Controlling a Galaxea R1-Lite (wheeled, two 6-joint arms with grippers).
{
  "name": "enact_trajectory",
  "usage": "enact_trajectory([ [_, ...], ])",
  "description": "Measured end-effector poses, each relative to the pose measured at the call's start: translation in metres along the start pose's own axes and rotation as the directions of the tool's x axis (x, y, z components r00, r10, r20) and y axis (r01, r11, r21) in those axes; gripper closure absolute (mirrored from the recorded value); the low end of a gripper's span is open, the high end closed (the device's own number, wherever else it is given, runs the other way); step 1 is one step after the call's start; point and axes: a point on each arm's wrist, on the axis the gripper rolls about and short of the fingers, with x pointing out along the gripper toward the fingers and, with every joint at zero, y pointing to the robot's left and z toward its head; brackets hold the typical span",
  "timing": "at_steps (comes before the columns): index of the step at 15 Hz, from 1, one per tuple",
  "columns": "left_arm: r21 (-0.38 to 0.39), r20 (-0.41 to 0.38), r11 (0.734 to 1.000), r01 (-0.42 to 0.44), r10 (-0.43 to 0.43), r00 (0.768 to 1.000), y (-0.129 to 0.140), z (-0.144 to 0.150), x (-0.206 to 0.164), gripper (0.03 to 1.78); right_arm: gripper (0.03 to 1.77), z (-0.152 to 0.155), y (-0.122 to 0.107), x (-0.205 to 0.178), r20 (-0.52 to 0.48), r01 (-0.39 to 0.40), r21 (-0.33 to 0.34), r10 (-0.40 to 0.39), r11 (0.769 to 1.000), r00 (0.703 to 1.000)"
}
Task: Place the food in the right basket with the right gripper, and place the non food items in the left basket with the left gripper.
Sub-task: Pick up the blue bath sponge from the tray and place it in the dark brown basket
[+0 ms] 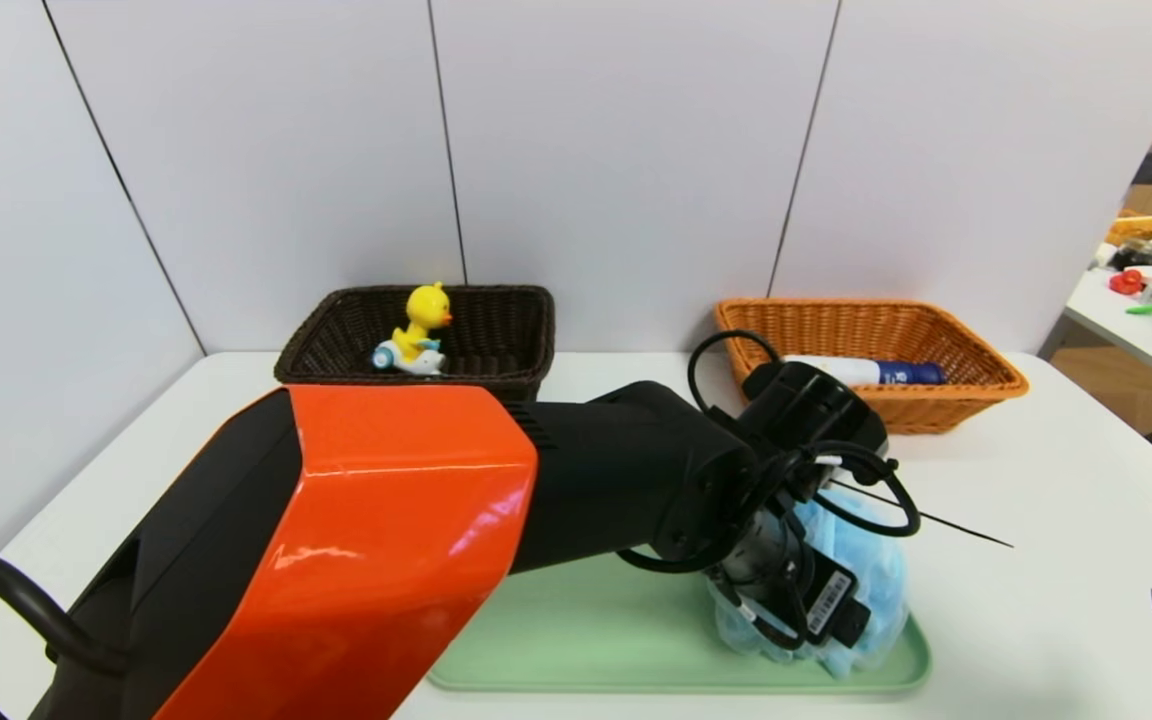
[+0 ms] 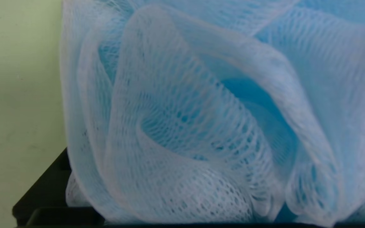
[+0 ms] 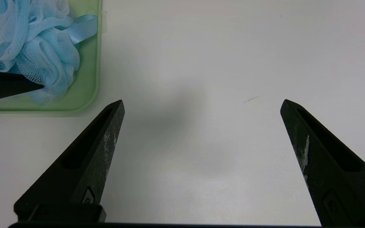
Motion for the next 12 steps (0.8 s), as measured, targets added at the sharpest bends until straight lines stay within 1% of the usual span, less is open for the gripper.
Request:
enact_trajectory([
  [11, -0.003, -0.004, 1.000, -0.005, 0.005, 1.000, 0.0002, -0.0005, -0.0006, 0.12, 0.10, 0.0008, 0.0005, 0.0010, -0.003, -0.004, -0.003, 0.004, 1.000, 1.000],
  [12, -0.003, -0.003, 1.000, -0.010, 0.010, 1.000, 0.0003, -0.0006, -0.0005, 0.24, 0.10, 0.0007, 0.0005, 0.0010, -0.003, -0.004, -0.003, 0.004, 1.000, 1.000],
])
